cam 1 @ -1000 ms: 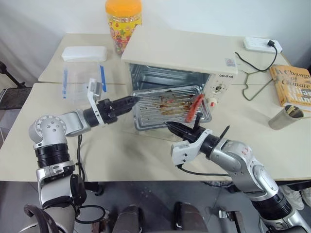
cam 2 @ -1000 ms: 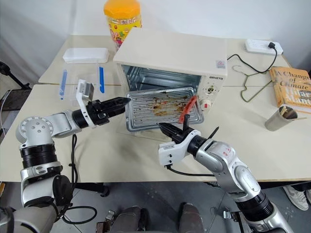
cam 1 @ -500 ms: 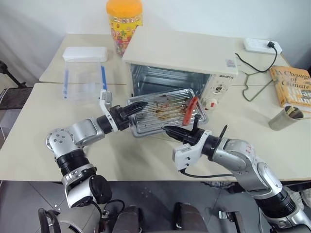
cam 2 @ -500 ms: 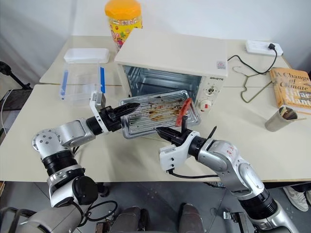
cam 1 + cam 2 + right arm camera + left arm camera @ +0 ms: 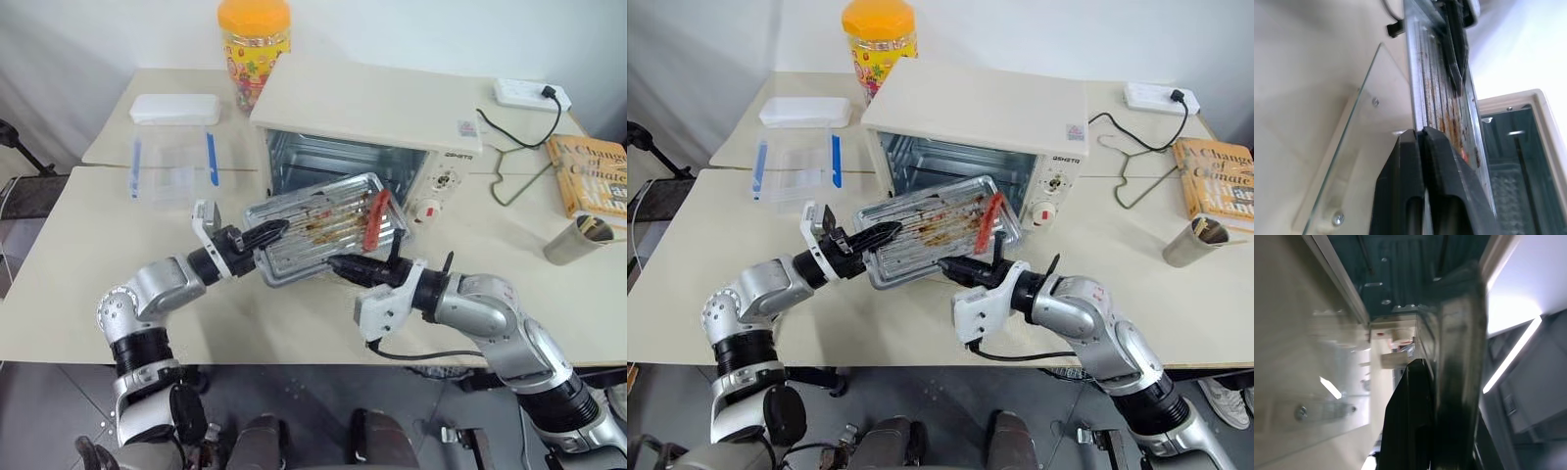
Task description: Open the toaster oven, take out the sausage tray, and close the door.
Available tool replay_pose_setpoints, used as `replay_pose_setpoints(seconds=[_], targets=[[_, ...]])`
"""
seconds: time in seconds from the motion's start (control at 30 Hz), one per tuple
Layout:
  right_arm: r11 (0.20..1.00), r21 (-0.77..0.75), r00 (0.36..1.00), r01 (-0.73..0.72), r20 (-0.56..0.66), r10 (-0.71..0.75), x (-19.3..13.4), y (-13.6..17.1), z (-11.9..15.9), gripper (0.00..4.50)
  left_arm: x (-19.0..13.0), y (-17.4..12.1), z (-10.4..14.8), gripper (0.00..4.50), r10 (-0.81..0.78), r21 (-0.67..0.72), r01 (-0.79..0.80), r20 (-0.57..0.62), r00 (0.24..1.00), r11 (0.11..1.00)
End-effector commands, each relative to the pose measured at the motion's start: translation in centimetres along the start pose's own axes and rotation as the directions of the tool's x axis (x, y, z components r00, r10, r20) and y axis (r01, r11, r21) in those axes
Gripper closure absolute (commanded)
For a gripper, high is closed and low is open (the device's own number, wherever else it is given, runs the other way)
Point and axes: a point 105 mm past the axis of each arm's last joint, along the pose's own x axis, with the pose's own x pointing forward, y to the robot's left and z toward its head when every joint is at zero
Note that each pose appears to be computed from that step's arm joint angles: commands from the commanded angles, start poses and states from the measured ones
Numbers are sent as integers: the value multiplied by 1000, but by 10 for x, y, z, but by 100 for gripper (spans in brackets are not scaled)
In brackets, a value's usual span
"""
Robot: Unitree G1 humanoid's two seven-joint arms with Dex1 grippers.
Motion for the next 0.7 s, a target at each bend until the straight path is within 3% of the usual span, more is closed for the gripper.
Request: replay_pose_setpoints(seconds=[0.03, 0.2, 0.33, 0.43, 0.53, 0.7], targets=[[992, 120, 999, 36, 9, -37, -13, -9, -6, 304, -13, -19, 10, 450, -68, 39, 65, 92, 993, 997], [944, 325, 992, -59, 122, 20, -32, 6, -2, 140, -38, -21, 20, 450, -117, 56, 108, 205, 972, 993], [814, 581, 997, 20, 50, -60, -65, 9, -32, 140, -81, -5, 7, 450, -61, 80, 43, 242, 968, 996], [732, 678, 998, 58, -12, -68, -83, 14, -51, 140, -112, 4, -3, 450, -33, 69, 12, 301, 953, 998], [667, 741, 996, 82, -77, -38, -96, 25, -72, 199, -136, 12, -13, 450, -1, 45, -17, 370, 929, 999], [599, 796, 993, 88, -115, 7, -101, 42, -93, 375, -166, 16, -28, 450, 26, 24, -44, 490, 871, 999]])
